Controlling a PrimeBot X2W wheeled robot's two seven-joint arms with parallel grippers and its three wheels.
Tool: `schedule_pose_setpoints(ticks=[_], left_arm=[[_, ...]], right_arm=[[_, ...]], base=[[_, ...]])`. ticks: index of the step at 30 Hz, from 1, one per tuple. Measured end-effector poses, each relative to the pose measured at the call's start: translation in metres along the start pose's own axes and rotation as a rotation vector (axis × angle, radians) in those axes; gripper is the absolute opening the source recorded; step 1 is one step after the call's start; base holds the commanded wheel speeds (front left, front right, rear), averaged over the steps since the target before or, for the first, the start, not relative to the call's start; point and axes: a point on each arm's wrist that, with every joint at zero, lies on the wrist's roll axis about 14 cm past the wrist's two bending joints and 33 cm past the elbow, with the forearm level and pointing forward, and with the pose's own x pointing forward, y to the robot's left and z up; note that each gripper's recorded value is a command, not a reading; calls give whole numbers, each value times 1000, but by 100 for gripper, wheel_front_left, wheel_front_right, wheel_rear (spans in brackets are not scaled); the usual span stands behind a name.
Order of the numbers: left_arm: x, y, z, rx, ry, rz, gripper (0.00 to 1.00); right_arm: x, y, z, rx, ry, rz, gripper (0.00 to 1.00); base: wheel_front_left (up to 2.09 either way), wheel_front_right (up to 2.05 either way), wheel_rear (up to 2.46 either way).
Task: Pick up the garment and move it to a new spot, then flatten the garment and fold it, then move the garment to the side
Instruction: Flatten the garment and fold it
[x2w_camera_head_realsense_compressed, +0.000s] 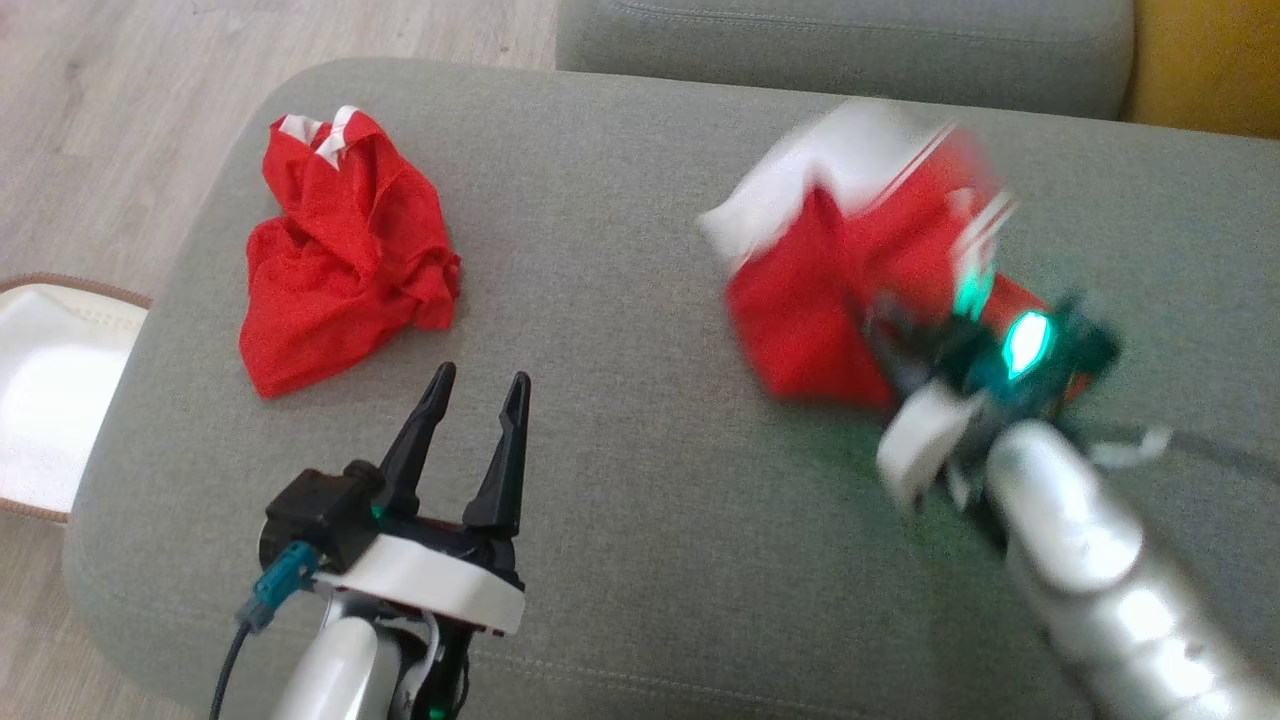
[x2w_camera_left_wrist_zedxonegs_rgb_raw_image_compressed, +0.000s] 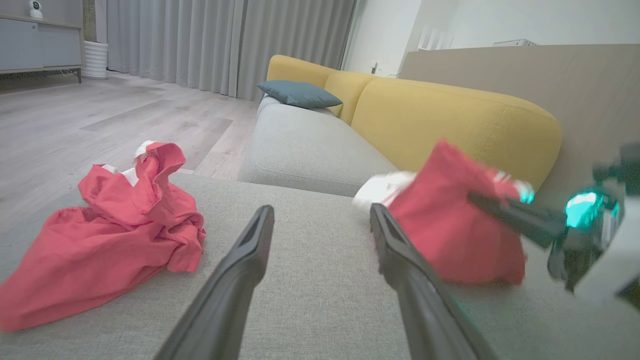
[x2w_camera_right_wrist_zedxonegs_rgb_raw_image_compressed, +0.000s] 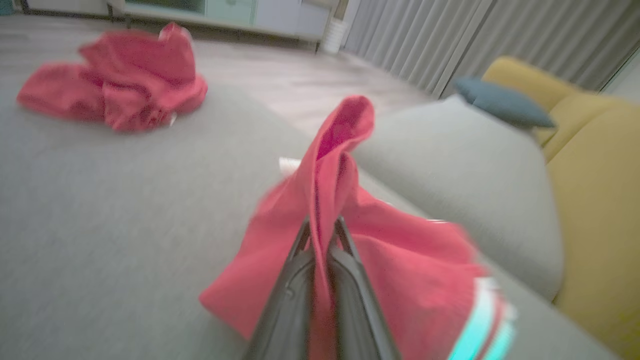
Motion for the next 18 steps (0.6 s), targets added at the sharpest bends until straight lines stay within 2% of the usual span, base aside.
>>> schedule_pose_setpoints(ticks=[2,3,7,14,18], left_arm=[[0,0,-2,-1,4,-1,100],[1,-1,-2,-2,6,-3,100],[3,-4,-4,-2,11,-14,100],[5,-14,0,-2,-4,-48,100],[5,-19,7,-4,-25,-63,100]], right_arm=[[-16,31,-37,50,97,57,0],[-21,42,-47,71,121,74,100],[-24,55,-45,150,115,78,100],[-27,25,-10,213,-6,-28,100],[-45,10,0,246,-55,-104,100]], base=[[0,0,0],[0,0,0],[0,0,0],[0,0,0],[0,0,0]])
